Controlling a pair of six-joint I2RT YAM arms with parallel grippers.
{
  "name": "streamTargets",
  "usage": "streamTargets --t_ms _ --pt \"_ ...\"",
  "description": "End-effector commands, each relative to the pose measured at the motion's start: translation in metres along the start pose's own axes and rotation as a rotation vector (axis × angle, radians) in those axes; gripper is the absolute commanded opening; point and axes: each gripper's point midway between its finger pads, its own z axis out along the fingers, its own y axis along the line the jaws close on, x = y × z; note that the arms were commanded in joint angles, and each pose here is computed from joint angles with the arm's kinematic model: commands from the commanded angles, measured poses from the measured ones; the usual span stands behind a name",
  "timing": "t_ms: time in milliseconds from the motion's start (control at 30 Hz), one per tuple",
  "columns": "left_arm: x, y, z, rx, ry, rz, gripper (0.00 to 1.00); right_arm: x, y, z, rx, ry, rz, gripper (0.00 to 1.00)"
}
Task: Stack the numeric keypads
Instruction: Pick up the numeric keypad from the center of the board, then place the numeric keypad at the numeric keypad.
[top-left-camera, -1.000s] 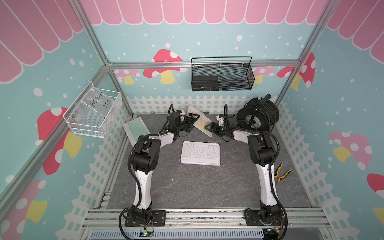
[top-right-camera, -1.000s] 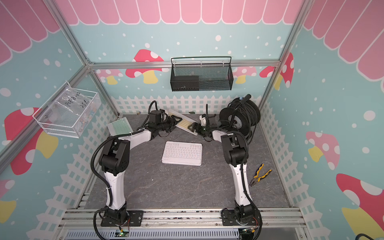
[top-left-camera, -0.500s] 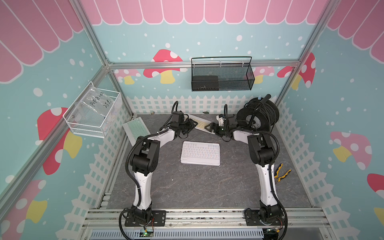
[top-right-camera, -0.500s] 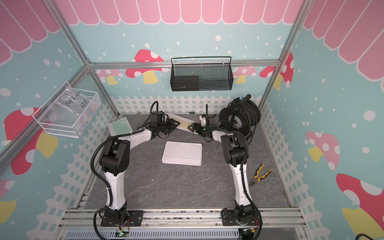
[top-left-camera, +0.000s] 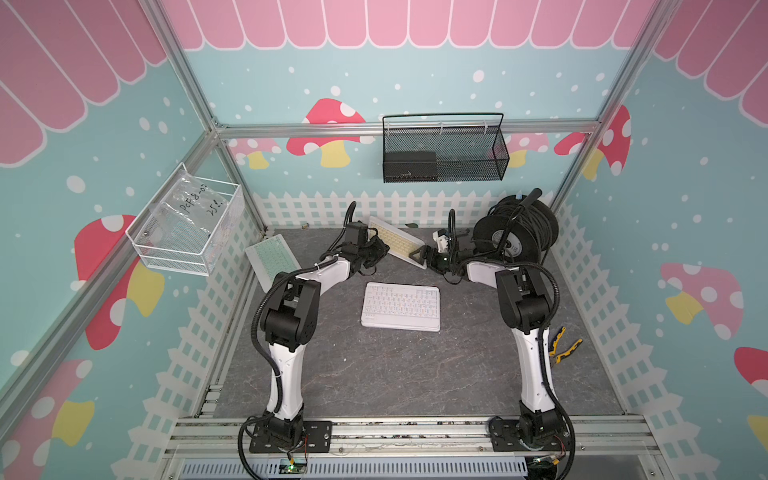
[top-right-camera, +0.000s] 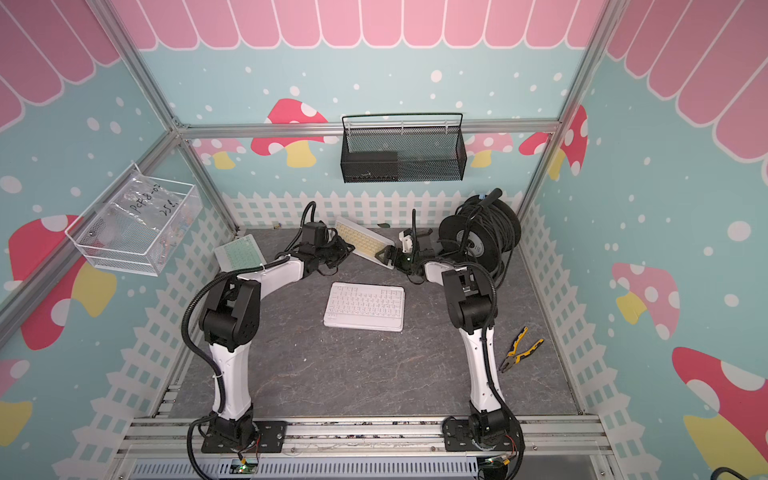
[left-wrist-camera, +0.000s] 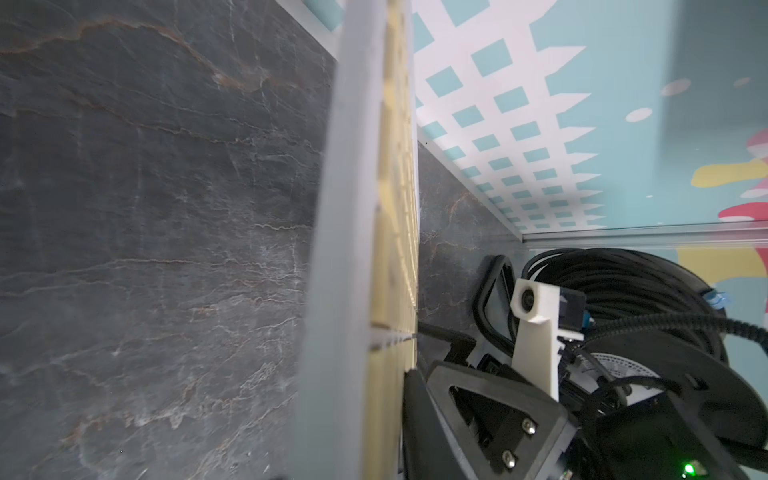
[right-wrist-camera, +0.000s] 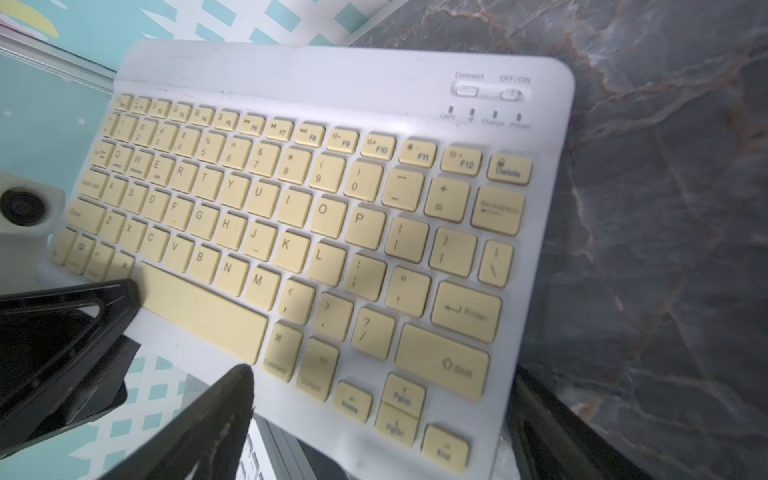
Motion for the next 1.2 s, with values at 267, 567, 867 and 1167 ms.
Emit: streamTargets --t_ms 267,567,867,1167 --pt "-0.015 -0.027 0.001 0.122 -0.065 -0.06 0.09 0.005 0.0 -0.029 -0.044 -0.019 0.121 0.95" --pt "-0.025 -0.064 -0.027 0.254 -0.101 -0.09 0.03 -0.013 0.036 -0.069 -0.144 -0.11 0.139 0.95" --pt "-0.012 -0.101 -0.088 0.389 -0.081 -0.089 0.0 -0.016 0.079 -0.123 -0.142 -0.169 0.055 0.94" --pt "0.071 -0.084 -0.141 0.427 0.01 -0.054 0.0 0.036 0.084 -0.173 -0.058 -0.146 0.01 0.95"
